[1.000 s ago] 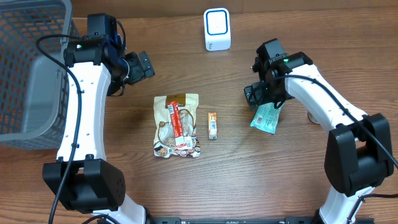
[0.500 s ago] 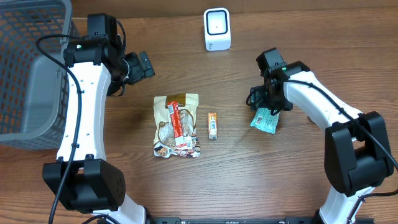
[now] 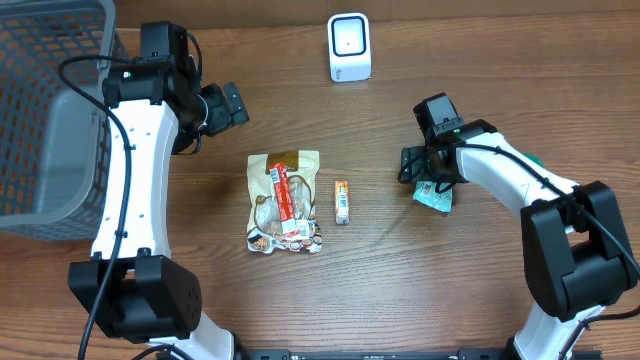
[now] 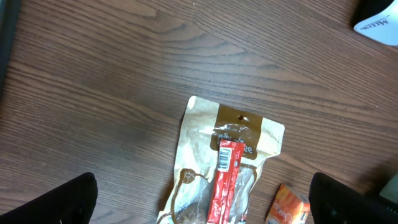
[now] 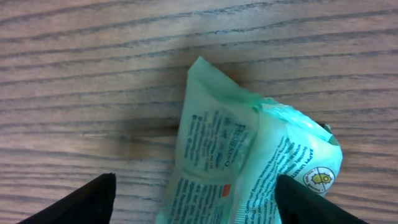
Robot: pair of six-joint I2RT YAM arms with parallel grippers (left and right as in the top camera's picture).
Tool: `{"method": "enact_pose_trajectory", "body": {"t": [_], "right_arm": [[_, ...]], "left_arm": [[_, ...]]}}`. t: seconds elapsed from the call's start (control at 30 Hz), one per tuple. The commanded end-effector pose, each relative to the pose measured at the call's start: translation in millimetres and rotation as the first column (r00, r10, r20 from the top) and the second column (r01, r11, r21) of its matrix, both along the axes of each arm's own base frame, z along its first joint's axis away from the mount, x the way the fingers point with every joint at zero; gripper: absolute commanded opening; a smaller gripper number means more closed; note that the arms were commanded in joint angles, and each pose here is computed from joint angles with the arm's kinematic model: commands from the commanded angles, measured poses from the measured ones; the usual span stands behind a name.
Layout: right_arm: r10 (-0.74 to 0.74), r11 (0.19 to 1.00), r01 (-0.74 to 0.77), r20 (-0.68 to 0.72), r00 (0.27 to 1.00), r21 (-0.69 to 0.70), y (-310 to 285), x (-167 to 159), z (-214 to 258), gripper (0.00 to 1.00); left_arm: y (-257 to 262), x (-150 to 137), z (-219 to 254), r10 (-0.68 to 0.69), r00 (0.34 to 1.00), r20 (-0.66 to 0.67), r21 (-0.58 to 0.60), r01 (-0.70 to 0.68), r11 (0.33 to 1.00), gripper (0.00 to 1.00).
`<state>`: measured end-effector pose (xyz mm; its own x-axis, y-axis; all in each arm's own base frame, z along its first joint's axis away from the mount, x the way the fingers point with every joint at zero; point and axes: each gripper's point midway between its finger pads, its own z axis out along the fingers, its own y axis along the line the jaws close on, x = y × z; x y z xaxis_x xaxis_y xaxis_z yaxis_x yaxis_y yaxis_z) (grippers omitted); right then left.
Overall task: Scan the item barcode
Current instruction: 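Lower the teal pack onto the table and open the right gripper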
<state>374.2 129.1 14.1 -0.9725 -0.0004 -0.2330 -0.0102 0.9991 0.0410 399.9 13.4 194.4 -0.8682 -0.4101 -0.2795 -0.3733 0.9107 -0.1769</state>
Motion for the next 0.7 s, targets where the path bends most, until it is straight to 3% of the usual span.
{"method": "enact_pose_trajectory", "body": {"t": [0.0, 0.27, 0.47, 0.67], "right_arm": [[0.016, 1.000, -0.016, -0.027, 1.000, -0.012, -2.4, -6.0, -4.5, 0.88], [0.084, 0.996, -0.084, 0.078, 0.993, -0.002, 3.3, 17.3, 56.8, 0.91], [0.097, 0.993, -0.094, 0.034, 0.995, -0.076, -14.0, 7.0, 45.2, 0.91], [0.229, 0.966, -0.223, 0.028, 0.973, -0.130, -19.2, 3.1, 29.0, 0.89]], "left_arm": [[-1.6, 0.5, 12.2, -0.016, 0.999, 0.035, 0.009, 0.015, 1.000, 1.00], [-1.7, 0.5, 12.2, -0.016, 0.999, 0.035, 0.009, 0.016, 1.000, 1.00], [-1.6, 0.5, 12.2, -0.016, 0.999, 0.035, 0.009, 0.016, 1.000, 1.00], [-1.6, 0.5, 12.2, -0.016, 0.999, 0.035, 0.009, 0.015, 1.000, 1.00]]}}
